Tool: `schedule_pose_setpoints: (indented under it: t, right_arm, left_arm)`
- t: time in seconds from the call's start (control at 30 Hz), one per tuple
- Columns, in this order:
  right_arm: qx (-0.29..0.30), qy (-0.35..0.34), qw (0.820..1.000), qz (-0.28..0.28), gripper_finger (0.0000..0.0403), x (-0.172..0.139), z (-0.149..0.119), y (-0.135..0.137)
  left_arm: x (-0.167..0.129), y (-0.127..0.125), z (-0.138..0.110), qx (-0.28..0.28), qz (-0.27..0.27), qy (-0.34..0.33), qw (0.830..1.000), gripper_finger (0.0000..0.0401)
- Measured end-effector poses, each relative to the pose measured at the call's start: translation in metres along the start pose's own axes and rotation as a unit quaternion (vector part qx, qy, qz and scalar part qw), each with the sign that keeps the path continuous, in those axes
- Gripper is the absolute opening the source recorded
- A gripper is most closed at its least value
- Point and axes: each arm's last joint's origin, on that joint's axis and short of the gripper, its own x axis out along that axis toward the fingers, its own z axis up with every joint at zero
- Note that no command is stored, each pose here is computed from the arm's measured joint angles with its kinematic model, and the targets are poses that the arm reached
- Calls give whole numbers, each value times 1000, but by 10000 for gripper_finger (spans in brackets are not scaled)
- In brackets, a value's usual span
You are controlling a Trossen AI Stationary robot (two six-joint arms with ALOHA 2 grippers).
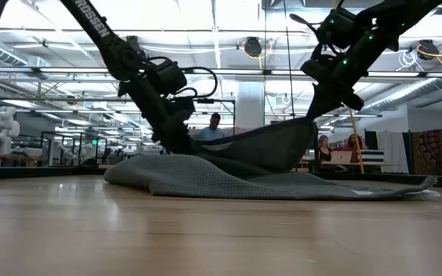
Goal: Roll towel
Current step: Fold the gray towel on the center of table
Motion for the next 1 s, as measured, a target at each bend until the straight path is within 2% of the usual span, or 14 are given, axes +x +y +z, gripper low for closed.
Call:
schedule_pose_setpoints:
  t: [0.07, 0.17, 0.23, 0.4, 0.53, 0.7, 0.77, 0.87, 0.93, 1.0]
  right_arm:
    - [1, 0, 1000, 0, 0, 0, 0, 0]
    - [2, 0, 1000, 1, 0, 0, 0, 0]
    - [14, 3, 1000, 10, 0, 0, 0, 0]
    - [58, 1, 998, 16, 0, -16, 12, 0]
    - [51, -2, 999, 9, 0, -27, 23, -2]
    - [52, -16, 999, -1, 0, -34, 35, -9]
    - [57, -17, 998, -7, 0, -34, 36, -12]
    - [57, -12, 998, -15, 0, -34, 36, -17]
    - [55, -12, 998, -18, 0, -34, 36, -19]
    - [57, -12, 998, -20, 0, -34, 36, -20]
  left_arm:
    - [1, -4, 4, 8, 0, -18, 1000, 119]
    - [0, -7, 11, 15, 0, -50, 999, 31]
    - [-5, -8, 18, 0, -4, -62, 998, 12]
    - [-43, -10, 39, -1, 2, -115, 993, 4]
    - [-76, -6, 48, -17, 10, -160, 987, 3]
    - [-103, -1, 48, -42, 3, -172, 984, 2]
    - [-99, 0, 40, -42, 11, -132, 990, 3]
    - [-75, 1, 17, -13, 14, -57, 998, 21]
    - [-57, 1, 2, 9, -4, -36, 999, 46]
    - [-43, 0, -8, 37, -18, -43, 998, 78]
